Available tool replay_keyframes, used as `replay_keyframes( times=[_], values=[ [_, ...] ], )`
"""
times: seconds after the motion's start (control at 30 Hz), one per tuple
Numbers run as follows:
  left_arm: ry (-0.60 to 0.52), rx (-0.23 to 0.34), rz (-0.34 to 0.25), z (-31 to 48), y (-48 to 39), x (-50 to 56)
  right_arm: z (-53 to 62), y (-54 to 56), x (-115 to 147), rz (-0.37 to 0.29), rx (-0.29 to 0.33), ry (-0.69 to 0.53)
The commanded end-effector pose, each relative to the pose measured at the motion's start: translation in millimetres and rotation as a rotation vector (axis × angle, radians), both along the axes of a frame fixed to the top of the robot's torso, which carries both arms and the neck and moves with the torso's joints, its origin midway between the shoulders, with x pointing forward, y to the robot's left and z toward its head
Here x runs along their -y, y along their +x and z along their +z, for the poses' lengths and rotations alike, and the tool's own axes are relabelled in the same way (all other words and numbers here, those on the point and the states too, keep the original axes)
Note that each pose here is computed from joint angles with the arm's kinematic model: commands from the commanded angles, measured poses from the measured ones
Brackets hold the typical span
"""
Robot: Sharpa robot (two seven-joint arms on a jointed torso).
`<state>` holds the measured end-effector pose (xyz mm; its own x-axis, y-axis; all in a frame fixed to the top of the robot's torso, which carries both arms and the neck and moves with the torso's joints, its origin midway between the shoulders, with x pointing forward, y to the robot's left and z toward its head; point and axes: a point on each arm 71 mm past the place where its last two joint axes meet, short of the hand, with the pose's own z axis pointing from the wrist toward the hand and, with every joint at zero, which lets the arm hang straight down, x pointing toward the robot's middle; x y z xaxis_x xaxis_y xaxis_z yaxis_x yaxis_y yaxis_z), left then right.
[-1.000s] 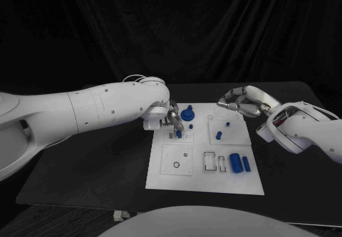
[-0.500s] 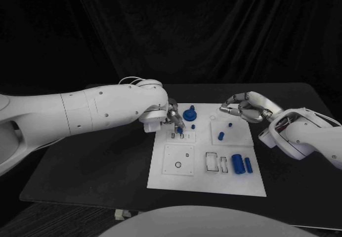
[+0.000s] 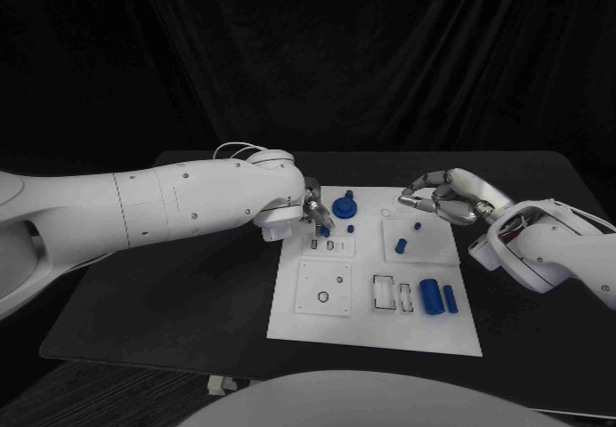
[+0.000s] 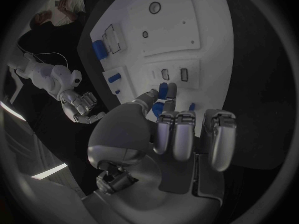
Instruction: Assemble the parts on the task board
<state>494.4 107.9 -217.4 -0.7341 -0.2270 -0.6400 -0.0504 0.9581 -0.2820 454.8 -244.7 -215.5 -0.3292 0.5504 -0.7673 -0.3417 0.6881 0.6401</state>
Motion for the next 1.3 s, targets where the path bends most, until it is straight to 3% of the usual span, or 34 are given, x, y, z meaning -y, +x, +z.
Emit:
replay_keyframes(
  times=[0.03,0.4,0.77,1.3],
  values=[
    [0.019,0.018,0.015,-0.7,0.7,1.5,-0.6,-0.3,-0.4,-0.006,0.009,0.002],
    [0.033,-0.023,-0.011,-5.5,-0.9,7.9,-1.2,-0.6,-0.3,-0.005,0.007,0.002],
    [0.038,-0.056,-0.025,-15.0,-7.8,8.7,-1.9,-0.6,-1.2,-0.003,0.005,0.001],
    [0.049,-0.055,-0.028,-19.1,-8.1,7.5,-2.5,-0.8,-1.4,-0.003,0.005,0.002]
  ],
)
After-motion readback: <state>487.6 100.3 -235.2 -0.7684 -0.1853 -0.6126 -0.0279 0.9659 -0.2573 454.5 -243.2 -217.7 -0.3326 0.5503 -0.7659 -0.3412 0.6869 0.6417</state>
